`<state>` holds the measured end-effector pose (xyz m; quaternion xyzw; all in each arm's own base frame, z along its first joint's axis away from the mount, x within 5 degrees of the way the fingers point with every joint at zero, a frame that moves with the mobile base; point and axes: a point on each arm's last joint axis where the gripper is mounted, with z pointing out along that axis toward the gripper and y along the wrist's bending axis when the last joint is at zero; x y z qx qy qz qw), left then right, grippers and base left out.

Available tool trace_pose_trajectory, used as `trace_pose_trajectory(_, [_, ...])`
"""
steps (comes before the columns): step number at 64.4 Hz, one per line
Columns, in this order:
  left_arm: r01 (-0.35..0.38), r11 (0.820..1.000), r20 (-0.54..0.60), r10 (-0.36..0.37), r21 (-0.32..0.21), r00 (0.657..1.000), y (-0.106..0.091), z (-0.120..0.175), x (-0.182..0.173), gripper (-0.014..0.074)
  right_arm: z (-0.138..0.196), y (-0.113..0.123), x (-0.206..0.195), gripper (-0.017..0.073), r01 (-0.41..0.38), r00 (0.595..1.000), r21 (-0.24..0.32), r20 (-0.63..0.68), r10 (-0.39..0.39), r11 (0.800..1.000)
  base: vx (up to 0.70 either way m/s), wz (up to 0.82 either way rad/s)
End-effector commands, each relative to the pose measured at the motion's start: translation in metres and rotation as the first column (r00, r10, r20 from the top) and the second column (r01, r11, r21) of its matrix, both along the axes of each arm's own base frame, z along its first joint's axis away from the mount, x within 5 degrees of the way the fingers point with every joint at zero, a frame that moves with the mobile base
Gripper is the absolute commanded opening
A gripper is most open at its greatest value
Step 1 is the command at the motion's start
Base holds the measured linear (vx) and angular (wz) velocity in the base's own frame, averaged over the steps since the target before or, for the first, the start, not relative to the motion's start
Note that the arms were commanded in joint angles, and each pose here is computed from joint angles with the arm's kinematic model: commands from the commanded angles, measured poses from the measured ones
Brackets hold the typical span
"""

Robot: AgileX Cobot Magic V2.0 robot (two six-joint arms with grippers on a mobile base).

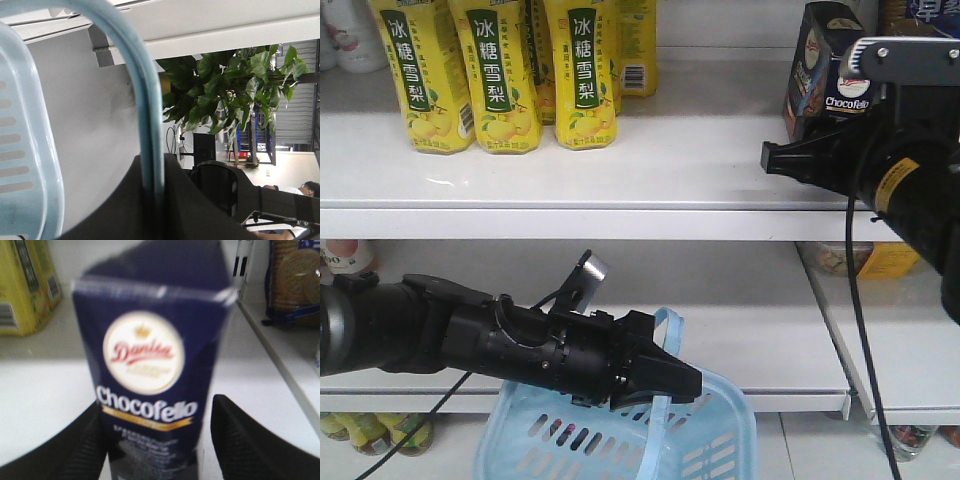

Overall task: Left arm holds basket, right arm returns cookies
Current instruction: 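Carry the box up and place it upright on the upper shelf, then open the right gripper and withdraw it from the box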

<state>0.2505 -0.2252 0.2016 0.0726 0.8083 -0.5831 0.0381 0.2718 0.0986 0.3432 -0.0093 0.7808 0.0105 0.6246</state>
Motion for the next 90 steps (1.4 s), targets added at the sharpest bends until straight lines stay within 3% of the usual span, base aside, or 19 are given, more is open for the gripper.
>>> trace_pose_trajectory(1, [-0.008, 0.995, 0.068, 0.015, -0.103, 0.998, -0.001, 0.028, 0.002, -0.0006, 0.031, -0.009, -0.014, 0.0435, 0.011, 0.995, 0.033, 0.100, -0.014, 0.999, 0.00, 0.00])
trace_pose_trajectory(16, [-0.008, 0.995, 0.068, 0.015, -0.103, 0.998, -0.001, 0.028, 0.002, -0.0006, 0.053, -0.016, -0.038, 0.0435, -0.048, 0.989, 0.116, 0.145, 0.031, 0.992, 0.00, 0.00])
trace_pose_trajectory(25, [-0.008, 0.995, 0.068, 0.015, -0.103, 0.998, -0.001, 0.028, 0.002, -0.0006, 0.062, -0.016, -0.052, 0.0435, -0.123, 0.980, 0.112, 0.173, 0.103, 0.986, 0.00, 0.00])
trace_pose_trajectory(33, [-0.008, 0.995, 0.068, 0.015, -0.103, 0.998, -0.001, 0.028, 0.002, -0.0006, 0.068, -0.022, -0.066, 0.0435, -0.136, 0.976, 0.137, 0.190, 0.109, 0.981, 0.00, 0.00])
trace_pose_trajectory(41, [-0.008, 0.995, 0.068, 0.015, -0.103, 0.998, -0.001, 0.028, 0.002, -0.0006, 0.075, -0.031, -0.087, 0.0435, -0.163, 0.964, 0.132, 0.233, 0.129, 0.978, 0.00, 0.00])
trace_pose_trajectory(57, [-0.008, 0.995, 0.068, 0.015, -0.103, 0.998, -0.001, 0.028, 0.002, -0.0006, 0.082, -0.060, -0.147, 0.0435, -0.193, 0.915, 0.065, 0.372, 0.156, 0.979, 0.00, 0.00])
trace_pose_trajectory(70, [-0.008, 0.995, 0.068, 0.015, -0.103, 0.998, -0.001, 0.028, 0.002, -0.0006, 0.055, -0.085, -0.193, 0.0435, -0.191, 0.902, 0.049, 0.404, 0.155, 0.980, 0.00, 0.00])
trace_pose_trajectory(74, [-0.008, 0.995, 0.068, 0.015, -0.103, 0.998, -0.001, 0.028, 0.002, -0.0006, 0.040, -0.091, -0.203, 0.0435, -0.176, 0.917, 0.058, 0.374, 0.142, 0.983, 0.00, 0.00])
trace_pose_trajectory(83, [-0.008, 0.995, 0.068, 0.015, -0.103, 0.998, -0.001, 0.028, 0.002, -0.0006, 0.006, -0.106, -0.222, 0.0435, -0.122, 0.961, 0.011, 0.250, 0.115, 0.992, 0.00, 0.00])
trace_pose_trajectory(90, [-0.008, 0.995, 0.068, 0.015, -0.103, 0.998, -0.001, 0.028, 0.002, -0.0006, -0.018, -0.104, -0.232, 0.0431, -0.198, 0.968, 0.023, 0.164, 0.192, 0.980, 0.00, 0.00])
